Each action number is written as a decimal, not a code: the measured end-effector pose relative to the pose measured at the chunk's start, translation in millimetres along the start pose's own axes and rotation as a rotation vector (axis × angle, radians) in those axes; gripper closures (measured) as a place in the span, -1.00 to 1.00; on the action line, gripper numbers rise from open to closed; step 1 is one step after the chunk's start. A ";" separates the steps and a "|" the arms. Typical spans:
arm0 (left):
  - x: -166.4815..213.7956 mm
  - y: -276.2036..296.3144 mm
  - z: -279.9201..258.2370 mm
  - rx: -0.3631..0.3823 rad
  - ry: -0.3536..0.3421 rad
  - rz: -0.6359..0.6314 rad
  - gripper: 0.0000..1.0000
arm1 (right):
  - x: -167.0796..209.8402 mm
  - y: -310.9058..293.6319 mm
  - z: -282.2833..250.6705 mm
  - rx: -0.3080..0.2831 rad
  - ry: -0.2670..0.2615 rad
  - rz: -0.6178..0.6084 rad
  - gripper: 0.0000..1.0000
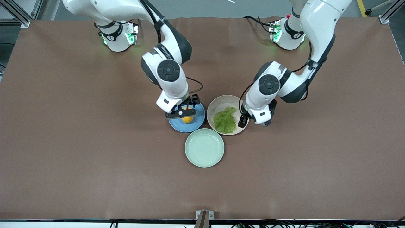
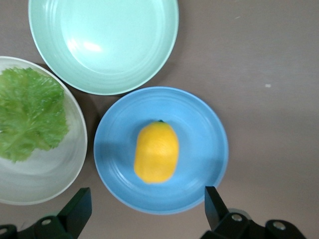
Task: Pick lemon and lettuce from plates
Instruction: 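Lower and close the right gripper on the lemon while the left grasps lettuce, then lift the lemon with the right gripper while the left gripper carries lettuce away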
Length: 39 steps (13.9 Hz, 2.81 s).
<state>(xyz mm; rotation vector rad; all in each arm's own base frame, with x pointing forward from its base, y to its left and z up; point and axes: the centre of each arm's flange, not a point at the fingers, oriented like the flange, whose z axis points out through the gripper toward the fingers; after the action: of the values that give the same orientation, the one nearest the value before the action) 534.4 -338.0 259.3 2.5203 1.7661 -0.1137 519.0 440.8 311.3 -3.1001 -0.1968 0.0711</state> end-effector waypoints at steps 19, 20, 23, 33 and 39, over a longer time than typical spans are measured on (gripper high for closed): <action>-39.9 6.3 67.7 0.060 -0.003 -0.123 0.64 | -0.8 4.0 99.6 -0.017 -0.008 0.011 -0.79; -39.4 7.7 66.3 0.057 -0.003 -0.124 0.81 | -1.1 4.3 100.1 -0.018 -0.009 0.011 -0.55; -32.2 16.2 53.5 0.033 0.023 -0.109 0.89 | -1.3 4.2 99.8 -0.017 -0.009 0.010 -0.21; 110.4 24.4 -84.5 0.050 0.190 0.044 0.89 | 4.0 131.2 -132.5 -0.063 -0.124 0.079 -0.21; 262.2 -10.3 -59.1 0.146 0.150 0.135 0.89 | 14.8 374.7 -134.7 -0.014 -0.211 0.128 -0.21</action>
<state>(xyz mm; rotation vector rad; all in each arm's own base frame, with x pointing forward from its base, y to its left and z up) 615.4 -83.7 292.9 2.8126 1.6871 -0.0504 587.1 67.0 431.2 -3.1116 -0.0041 0.4032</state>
